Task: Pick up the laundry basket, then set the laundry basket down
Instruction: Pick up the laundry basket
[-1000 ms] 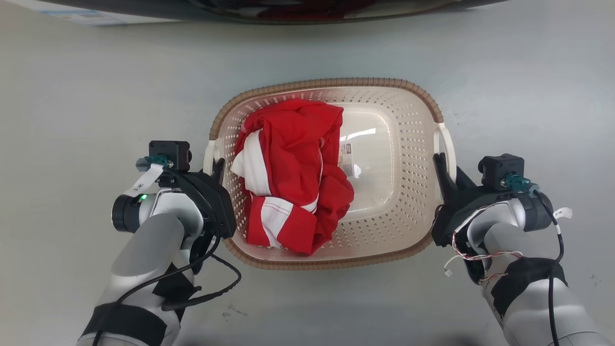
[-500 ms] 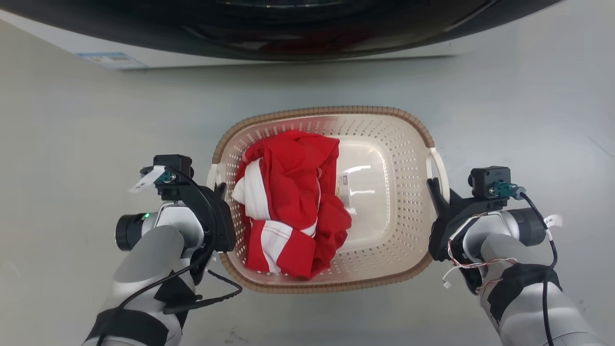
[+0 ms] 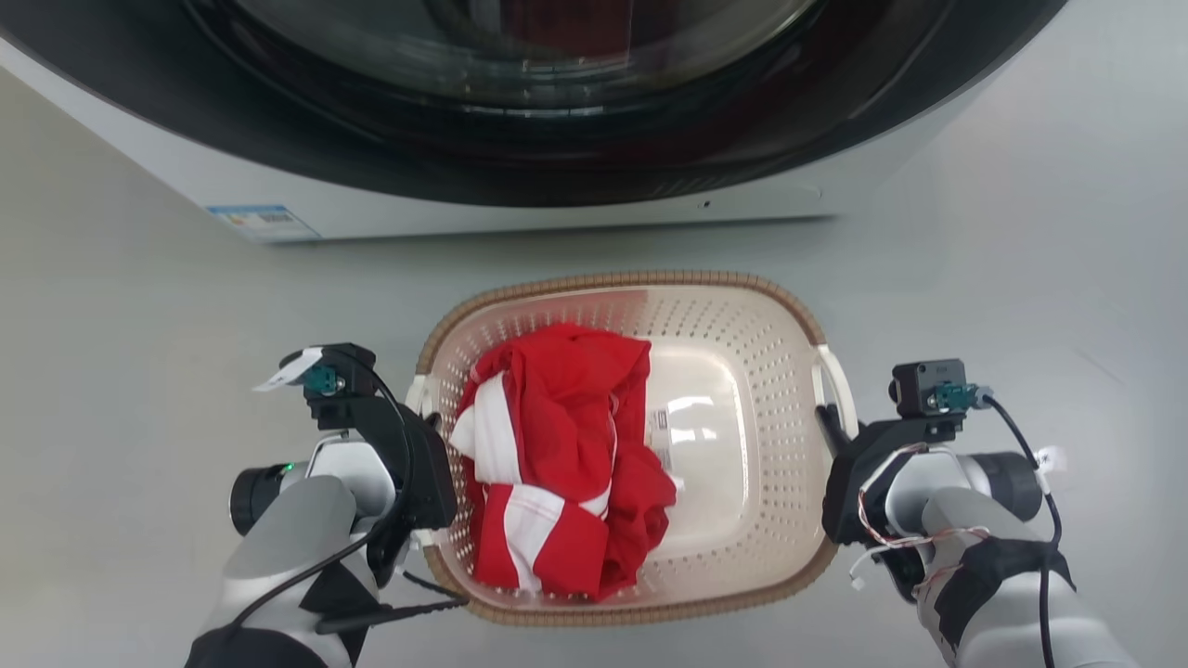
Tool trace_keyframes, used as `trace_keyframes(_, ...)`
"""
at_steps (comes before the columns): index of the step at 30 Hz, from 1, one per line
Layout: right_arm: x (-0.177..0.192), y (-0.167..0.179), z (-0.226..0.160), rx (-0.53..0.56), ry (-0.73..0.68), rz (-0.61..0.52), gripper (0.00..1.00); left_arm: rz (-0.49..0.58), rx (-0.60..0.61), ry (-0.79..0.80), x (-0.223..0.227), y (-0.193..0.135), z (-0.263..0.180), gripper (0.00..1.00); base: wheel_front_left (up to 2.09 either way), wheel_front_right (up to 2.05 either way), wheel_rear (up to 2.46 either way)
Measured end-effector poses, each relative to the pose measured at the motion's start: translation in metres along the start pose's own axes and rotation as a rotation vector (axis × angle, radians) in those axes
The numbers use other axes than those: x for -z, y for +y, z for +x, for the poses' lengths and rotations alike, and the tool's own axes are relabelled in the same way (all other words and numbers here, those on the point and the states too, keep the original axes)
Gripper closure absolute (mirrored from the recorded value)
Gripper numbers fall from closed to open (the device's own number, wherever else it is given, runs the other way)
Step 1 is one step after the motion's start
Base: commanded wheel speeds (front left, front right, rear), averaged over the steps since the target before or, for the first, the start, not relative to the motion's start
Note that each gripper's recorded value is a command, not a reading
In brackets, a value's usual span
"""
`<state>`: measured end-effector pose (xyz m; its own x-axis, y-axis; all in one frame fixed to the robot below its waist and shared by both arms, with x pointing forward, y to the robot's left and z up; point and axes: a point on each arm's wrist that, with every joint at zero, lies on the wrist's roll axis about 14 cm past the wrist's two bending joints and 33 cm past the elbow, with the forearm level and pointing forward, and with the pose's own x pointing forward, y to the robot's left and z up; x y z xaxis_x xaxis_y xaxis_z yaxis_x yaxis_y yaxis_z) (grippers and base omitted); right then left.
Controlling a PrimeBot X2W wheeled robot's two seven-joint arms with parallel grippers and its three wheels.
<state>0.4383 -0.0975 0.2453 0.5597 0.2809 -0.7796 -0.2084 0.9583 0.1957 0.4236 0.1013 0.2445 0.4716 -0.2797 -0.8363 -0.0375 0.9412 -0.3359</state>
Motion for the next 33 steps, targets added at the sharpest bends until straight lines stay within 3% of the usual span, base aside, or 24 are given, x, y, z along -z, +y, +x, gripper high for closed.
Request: trace_keyframes(33,0.002,0.028,-0.096,-0.019,-0.001,0.045,1.0,0.035,0.05,0.009,0.009,-0.034,-0.087,1.0,0.0,0.0,0.0)
